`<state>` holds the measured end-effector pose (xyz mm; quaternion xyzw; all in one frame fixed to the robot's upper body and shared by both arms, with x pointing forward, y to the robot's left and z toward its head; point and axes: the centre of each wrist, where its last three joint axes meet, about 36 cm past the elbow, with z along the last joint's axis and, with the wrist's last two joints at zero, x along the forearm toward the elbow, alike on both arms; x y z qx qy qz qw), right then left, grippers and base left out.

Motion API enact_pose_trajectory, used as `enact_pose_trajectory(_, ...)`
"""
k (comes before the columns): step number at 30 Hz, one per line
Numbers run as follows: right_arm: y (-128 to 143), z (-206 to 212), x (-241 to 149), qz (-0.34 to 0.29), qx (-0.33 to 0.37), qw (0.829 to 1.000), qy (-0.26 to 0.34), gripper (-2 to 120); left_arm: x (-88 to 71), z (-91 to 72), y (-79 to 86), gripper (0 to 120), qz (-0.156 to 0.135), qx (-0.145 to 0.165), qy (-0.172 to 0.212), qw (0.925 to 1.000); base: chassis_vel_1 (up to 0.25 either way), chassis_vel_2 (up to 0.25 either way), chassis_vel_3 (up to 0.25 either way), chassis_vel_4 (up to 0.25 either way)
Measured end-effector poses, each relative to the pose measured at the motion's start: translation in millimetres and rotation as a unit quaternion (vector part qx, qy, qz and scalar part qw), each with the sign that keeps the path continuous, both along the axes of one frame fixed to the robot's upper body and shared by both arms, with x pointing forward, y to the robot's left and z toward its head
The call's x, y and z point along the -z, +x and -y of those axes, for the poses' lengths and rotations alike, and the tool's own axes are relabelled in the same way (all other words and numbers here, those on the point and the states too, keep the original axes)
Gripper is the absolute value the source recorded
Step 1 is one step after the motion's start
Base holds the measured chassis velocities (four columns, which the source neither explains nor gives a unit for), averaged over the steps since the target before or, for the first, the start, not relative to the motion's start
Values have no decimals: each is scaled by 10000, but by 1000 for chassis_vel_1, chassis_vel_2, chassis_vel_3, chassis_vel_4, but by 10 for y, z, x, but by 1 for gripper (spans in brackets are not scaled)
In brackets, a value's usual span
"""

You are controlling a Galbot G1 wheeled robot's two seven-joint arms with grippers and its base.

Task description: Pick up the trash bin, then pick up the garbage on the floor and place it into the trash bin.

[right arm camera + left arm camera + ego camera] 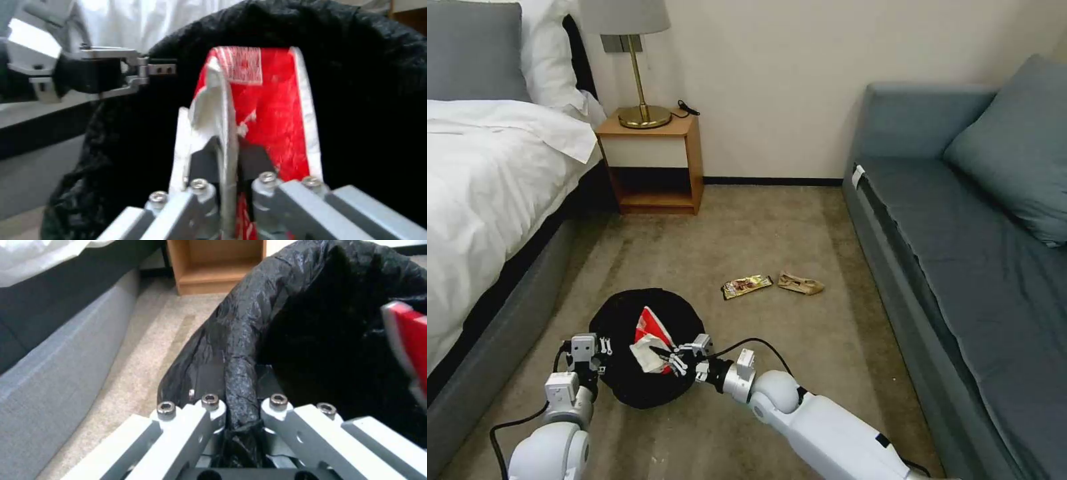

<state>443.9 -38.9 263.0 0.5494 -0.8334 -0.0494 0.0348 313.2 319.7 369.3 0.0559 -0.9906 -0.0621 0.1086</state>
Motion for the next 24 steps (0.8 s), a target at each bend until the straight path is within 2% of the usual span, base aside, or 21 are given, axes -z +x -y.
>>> enact_pose_trajectory(3, 8, 27, -12, 11, 14, 10000, 11, 25, -4, 29, 9, 3, 14, 20, -12, 10000, 0, 0, 0, 0)
enact_pose_trajectory(4, 8, 27, -12, 11, 14, 10000, 11, 25, -4, 29, 9, 3, 14, 20, -12, 10000, 0, 0, 0, 0)
enact_pose_trajectory(8, -3, 55, -58, 7, -20, 10000, 87, 42, -20, 12, 28, 3, 19, 42, 38, 10000, 0, 0, 0, 0)
enact_pose_trajectory(9, -3, 55, -58, 7, -20, 10000, 87, 42, -20, 12, 28, 3, 19, 42, 38, 10000, 0, 0, 0, 0)
enact_pose_trajectory(12, -13, 53, -119, 72, 218, 9996, 178, 54, -18, -18, 36, 3, 4, 42, 79, 10000, 0, 0, 0, 0)
enact_pose_trajectory(13, -33, 45, -189, 155, 634, 9977, 189, 62, -15, -38, 36, 3, -6, 29, 99, 9999, 0, 0, 0, 0)
enact_pose_trajectory(14, -33, 45, -189, 155, 634, 9977, 189, 62, -15, -38, 36, 3, -6, 29, 99, 9999, 0, 0, 0, 0)
enact_pose_trajectory(17, -23, 80, -307, 309, 1377, 9900, 35, 73, -34, -62, 33, 3, -15, -92, 131, 9999, 0, 0, 0, 0)
enact_pose_trajectory(18, 21, 148, -357, 406, 1820, 9823, -158, 77, -64, -69, 34, 3, -33, -230, 114, 9997, 0, 0, 0, 0)
enact_pose_trajectory(19, 21, 148, -357, 406, 1820, 9823, -158, 77, -64, -69, 34, 3, -33, -230, 114, 9997, 0, 0, 0, 0)
enact_pose_trajectory(23, 162, 384, -386, 372, 2856, 9547, -753, 94, -96, -124, 72, 3, -52, -424, 125, 9990, 0, 0, 0, 0)
enact_pose_trajectory(24, 232, 519, -356, 305, 3265, 9392, -1016, 99, -89, -153, 90, 3, -68, -481, 129, 9987, 0, 0, 0, 0)
